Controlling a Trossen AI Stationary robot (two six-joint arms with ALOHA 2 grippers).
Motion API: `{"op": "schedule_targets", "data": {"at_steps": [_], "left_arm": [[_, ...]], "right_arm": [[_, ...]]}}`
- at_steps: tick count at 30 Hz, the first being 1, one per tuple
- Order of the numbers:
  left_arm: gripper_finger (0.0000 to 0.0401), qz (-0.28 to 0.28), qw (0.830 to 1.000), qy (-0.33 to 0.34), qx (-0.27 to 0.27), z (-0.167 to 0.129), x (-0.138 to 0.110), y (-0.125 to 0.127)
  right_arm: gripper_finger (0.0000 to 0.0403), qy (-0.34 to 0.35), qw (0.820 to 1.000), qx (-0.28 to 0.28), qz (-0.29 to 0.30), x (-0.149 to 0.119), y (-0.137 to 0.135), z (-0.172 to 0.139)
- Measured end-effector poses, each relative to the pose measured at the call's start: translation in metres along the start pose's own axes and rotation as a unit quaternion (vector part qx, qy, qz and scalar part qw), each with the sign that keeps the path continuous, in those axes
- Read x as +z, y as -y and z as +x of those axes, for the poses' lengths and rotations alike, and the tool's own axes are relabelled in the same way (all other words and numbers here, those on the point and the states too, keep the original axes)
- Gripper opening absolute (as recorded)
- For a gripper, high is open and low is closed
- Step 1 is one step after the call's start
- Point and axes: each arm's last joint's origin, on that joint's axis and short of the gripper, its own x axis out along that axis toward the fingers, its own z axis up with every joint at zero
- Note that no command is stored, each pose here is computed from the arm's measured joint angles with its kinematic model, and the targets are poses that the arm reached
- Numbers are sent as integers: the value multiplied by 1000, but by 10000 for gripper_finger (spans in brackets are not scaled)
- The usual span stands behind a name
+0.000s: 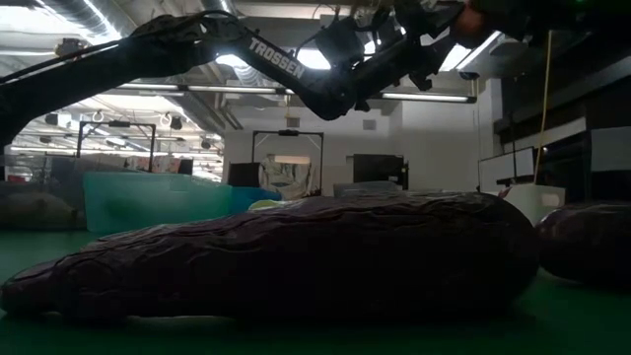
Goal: Sort produce into baskets
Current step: Put the red apple into the white bin
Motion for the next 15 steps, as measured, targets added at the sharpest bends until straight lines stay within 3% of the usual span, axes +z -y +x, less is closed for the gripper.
{"op": "schedule_targets", "data": {"at_steps": [6,15], "left_arm": [[235,-1,1000,-10,5,0,0,-2],[274,-1,1000,-24,12,-3,1,-8]], "right_arm": [[248,-4,1000,-8,2,0,0,0],[235,-13,1000,-15,-3,-2,1,0]]}}
